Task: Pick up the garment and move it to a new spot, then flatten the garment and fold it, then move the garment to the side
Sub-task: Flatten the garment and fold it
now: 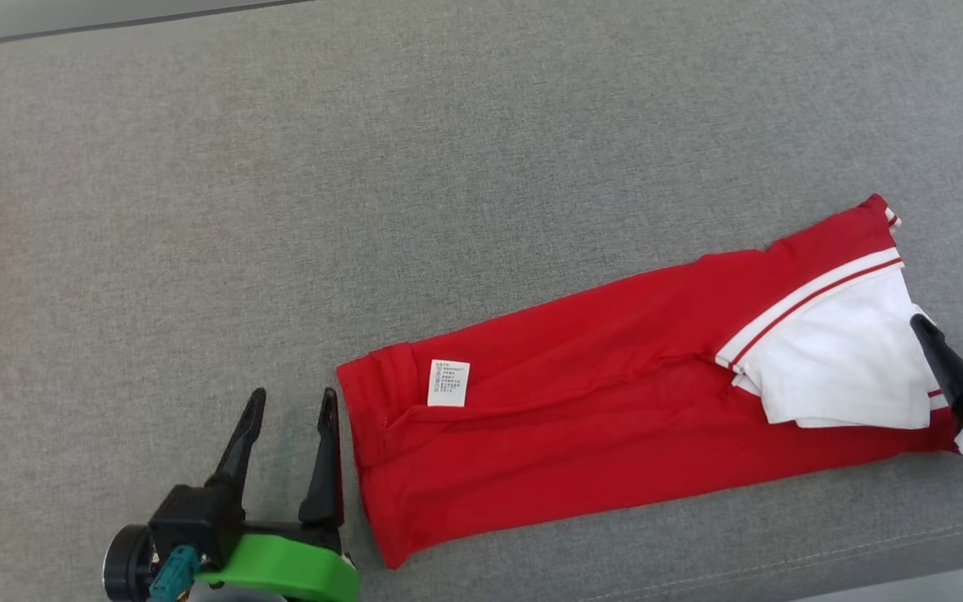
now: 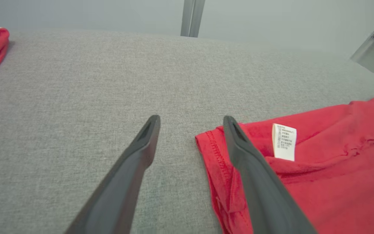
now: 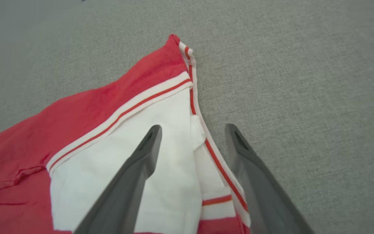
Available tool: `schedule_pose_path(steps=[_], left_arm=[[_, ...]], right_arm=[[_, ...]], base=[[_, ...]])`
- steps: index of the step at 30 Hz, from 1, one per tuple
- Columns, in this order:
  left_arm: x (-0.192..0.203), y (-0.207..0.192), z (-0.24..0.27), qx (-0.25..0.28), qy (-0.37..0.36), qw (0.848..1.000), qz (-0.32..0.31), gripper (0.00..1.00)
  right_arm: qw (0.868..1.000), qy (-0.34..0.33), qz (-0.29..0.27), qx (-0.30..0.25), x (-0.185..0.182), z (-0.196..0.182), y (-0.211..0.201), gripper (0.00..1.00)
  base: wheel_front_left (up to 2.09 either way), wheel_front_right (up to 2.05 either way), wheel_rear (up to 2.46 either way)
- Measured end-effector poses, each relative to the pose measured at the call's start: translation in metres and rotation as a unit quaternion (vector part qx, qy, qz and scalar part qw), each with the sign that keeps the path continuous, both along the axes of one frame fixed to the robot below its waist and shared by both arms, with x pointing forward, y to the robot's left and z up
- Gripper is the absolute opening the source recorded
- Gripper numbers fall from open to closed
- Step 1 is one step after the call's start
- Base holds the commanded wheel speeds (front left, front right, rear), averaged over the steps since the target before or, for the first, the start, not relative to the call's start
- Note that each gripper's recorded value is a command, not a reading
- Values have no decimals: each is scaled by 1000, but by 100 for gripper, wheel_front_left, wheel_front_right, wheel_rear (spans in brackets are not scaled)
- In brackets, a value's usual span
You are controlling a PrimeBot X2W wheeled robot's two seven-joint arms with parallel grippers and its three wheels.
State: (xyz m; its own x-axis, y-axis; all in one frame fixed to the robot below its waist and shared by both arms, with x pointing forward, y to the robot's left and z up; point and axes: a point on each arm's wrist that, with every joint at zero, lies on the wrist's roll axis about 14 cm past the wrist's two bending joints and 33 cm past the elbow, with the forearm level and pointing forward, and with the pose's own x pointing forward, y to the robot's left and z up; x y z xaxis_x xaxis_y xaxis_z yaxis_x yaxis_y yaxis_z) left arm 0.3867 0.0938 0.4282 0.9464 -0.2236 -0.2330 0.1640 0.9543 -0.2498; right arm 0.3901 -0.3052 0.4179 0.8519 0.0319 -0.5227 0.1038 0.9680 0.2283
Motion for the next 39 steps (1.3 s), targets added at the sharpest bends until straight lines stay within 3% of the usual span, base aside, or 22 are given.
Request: schedule_pose_path(steps=[5, 6, 7, 8, 11, 18, 22, 26, 30, 35, 39], left_arm=[[0, 3, -2, -7, -14, 999, 29, 100], [2, 4, 6, -19, -34, 998, 42, 100], [-4, 10, 5, -26, -33, 998, 53, 100], [-6, 13, 4, -23, -32, 998, 55, 100], [-16, 29, 3, -14, -34, 997, 68, 100], [-31, 44, 5, -15, -37, 996, 81, 100], [-38, 53, 8, -15, -41, 995, 93, 100], [-43, 51, 11, -35, -41, 993, 101, 100], [-45, 42, 12, -46, -38, 994, 93, 100], [-44, 36, 10, -52, -35, 994, 88, 100], [-44, 36, 5, -49, -26, 994, 89, 100]], right_arm=[[998, 54, 12, -14, 12, -26, 8, 100], [993, 113, 19, -24, 13, -51, 10, 100], [990, 139, 29, 6, 14, -59, 23, 87], [990, 135, 32, 15, 16, -57, 27, 0], [997, 71, 22, 32, 27, -36, 24, 0], [992, 42, -111, -44, -5, 2, -102, 0], [991, 0, -123, -61, -6, 38, -123, 0], [996, -39, -59, -51, 9, 66, -89, 0], [998, -41, 43, -18, 12, 72, -20, 0], [988, -7, 152, 27, 0, 51, 67, 0], [977, -3, 207, 56, 4, 41, 122, 0]], base=[[0, 0, 0], [0, 0, 0], [0, 0, 0], [0, 0, 0], [0, 0, 0], [0, 0, 0], [0, 0, 0], [0, 0, 0], [0, 0, 0], [0, 0, 0], [0, 0, 0]])
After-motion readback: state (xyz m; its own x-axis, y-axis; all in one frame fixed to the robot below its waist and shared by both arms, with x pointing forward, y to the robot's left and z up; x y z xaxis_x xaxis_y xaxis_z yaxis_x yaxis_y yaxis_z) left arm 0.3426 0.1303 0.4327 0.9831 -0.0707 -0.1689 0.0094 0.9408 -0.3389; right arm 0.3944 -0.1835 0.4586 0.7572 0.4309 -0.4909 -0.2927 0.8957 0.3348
